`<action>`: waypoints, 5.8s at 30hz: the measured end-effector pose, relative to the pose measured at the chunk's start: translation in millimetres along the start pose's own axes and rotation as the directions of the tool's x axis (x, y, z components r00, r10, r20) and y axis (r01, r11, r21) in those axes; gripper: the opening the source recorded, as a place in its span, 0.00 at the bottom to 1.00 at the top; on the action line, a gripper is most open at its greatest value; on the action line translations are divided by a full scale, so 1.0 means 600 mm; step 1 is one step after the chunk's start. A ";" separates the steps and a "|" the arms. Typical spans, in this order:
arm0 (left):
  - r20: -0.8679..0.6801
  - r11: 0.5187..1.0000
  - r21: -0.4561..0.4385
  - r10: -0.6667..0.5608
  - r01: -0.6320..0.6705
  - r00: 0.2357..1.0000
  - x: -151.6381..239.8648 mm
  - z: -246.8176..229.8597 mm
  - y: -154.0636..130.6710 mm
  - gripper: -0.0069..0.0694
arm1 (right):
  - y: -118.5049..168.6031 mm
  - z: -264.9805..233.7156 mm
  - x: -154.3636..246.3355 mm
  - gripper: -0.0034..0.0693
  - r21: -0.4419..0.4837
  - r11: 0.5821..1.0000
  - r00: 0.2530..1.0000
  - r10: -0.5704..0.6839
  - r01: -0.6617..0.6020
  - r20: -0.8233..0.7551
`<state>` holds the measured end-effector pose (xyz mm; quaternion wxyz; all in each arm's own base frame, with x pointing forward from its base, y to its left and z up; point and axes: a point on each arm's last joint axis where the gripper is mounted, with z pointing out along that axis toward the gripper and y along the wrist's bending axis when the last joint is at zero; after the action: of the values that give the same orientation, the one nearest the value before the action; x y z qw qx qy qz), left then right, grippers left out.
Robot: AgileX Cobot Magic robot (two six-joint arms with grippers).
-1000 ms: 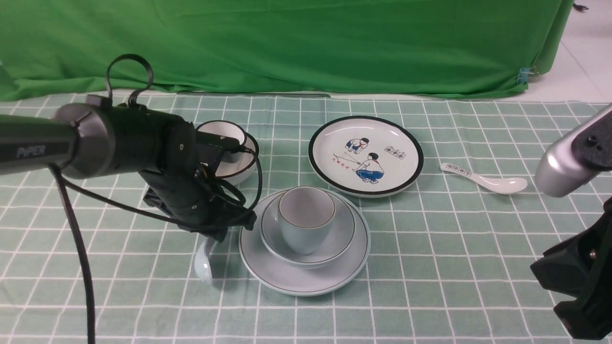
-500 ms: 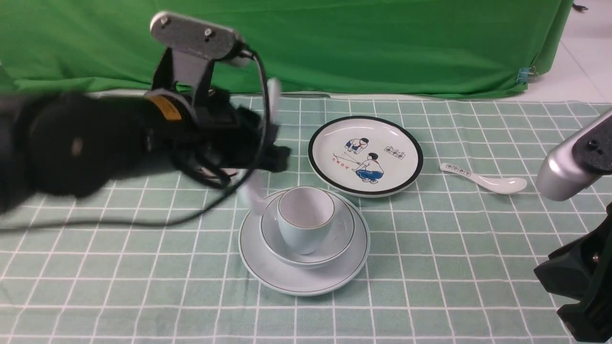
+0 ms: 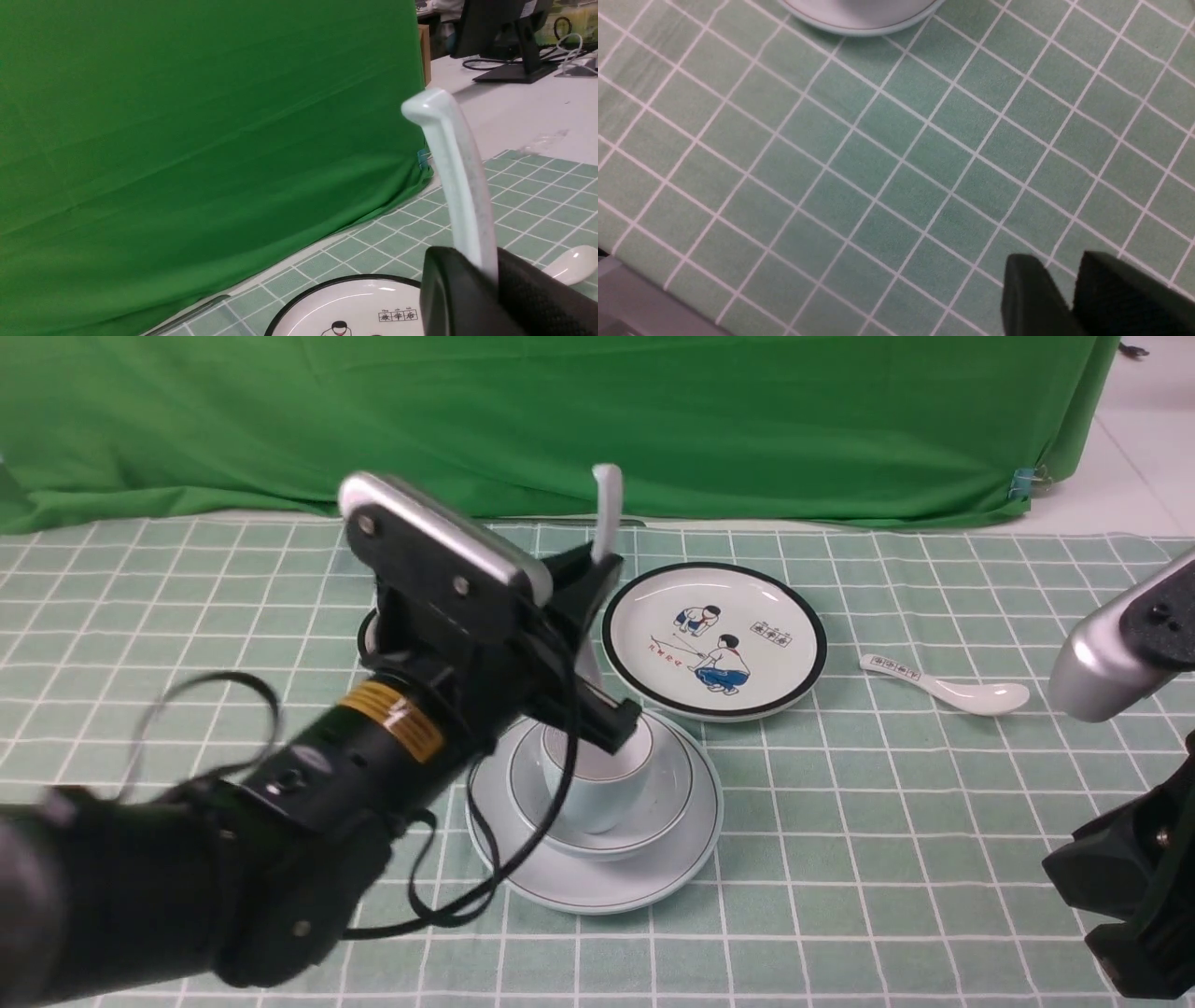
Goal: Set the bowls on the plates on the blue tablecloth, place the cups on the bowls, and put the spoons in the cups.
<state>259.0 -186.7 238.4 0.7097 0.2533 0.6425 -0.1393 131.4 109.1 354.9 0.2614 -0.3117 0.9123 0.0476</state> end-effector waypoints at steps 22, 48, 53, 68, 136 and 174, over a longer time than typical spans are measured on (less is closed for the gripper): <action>-0.142 0.999 -0.032 -0.004 -0.001 0.990 0.119 0.026 -0.015 0.23 | 0.000 0.000 0.002 0.32 -0.002 1.000 1.000 0.023 -0.023 -0.015; -0.020 0.960 0.003 -0.280 0.280 0.960 -0.100 -0.161 0.030 0.28 | -0.014 -0.098 0.035 0.28 -0.035 0.998 0.961 0.062 -0.055 0.269; 0.025 0.951 0.055 -0.307 0.306 0.951 -0.169 -0.270 0.045 0.11 | -0.025 -0.148 0.086 0.12 -0.043 0.997 0.931 0.080 -0.069 0.356; -0.053 0.959 0.091 -0.265 0.269 0.963 -0.140 -0.381 0.042 0.10 | -0.029 -0.136 0.160 0.08 -0.067 0.991 0.907 0.133 -0.115 0.401; -0.055 0.965 0.092 -0.242 0.246 0.969 -0.139 -0.381 0.041 0.11 | -0.038 0.153 0.333 0.07 0.378 0.882 0.797 -0.005 -0.281 0.604; -0.034 0.968 0.089 -0.230 0.233 0.973 -0.139 -0.380 0.042 0.11 | -0.038 0.153 0.332 0.13 0.348 0.885 0.784 0.030 -0.309 0.620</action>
<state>68.9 -53.6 314.4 0.6685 0.2108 0.6688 -0.2478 52.5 5.5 176.9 0.5920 -0.1290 0.7947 -0.0359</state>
